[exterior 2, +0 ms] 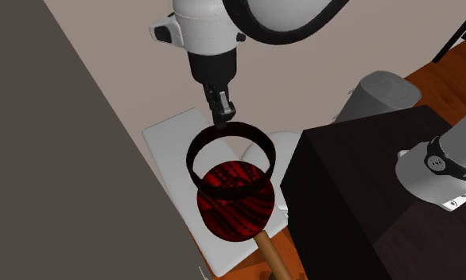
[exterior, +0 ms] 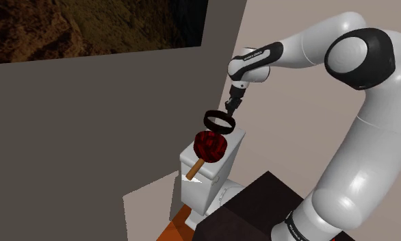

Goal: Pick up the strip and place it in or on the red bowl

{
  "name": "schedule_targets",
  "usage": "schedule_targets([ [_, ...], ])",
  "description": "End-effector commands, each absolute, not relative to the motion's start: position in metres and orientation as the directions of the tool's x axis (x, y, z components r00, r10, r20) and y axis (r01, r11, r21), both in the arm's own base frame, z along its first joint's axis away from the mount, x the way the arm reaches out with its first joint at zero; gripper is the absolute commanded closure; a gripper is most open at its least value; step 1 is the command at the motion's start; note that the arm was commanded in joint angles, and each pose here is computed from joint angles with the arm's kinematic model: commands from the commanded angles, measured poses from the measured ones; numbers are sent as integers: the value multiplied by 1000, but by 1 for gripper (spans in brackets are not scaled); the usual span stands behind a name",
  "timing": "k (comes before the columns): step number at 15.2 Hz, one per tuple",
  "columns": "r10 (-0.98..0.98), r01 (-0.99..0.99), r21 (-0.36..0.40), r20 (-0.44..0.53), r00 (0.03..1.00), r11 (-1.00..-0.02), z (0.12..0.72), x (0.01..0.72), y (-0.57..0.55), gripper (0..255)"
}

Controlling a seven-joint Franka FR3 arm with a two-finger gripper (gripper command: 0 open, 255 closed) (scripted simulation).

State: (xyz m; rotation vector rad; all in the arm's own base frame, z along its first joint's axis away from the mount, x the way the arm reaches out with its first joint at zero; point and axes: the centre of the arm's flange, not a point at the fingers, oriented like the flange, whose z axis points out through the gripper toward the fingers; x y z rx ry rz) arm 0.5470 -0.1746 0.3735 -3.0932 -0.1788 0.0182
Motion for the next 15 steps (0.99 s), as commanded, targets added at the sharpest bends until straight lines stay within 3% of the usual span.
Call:
schedule_targets([
  [1, 114, 113, -43, -9, 993, -993, 375, 543, -147, 255],
  [15, 114, 113, -43, -9, 993, -993, 301, 543, -147, 255],
])
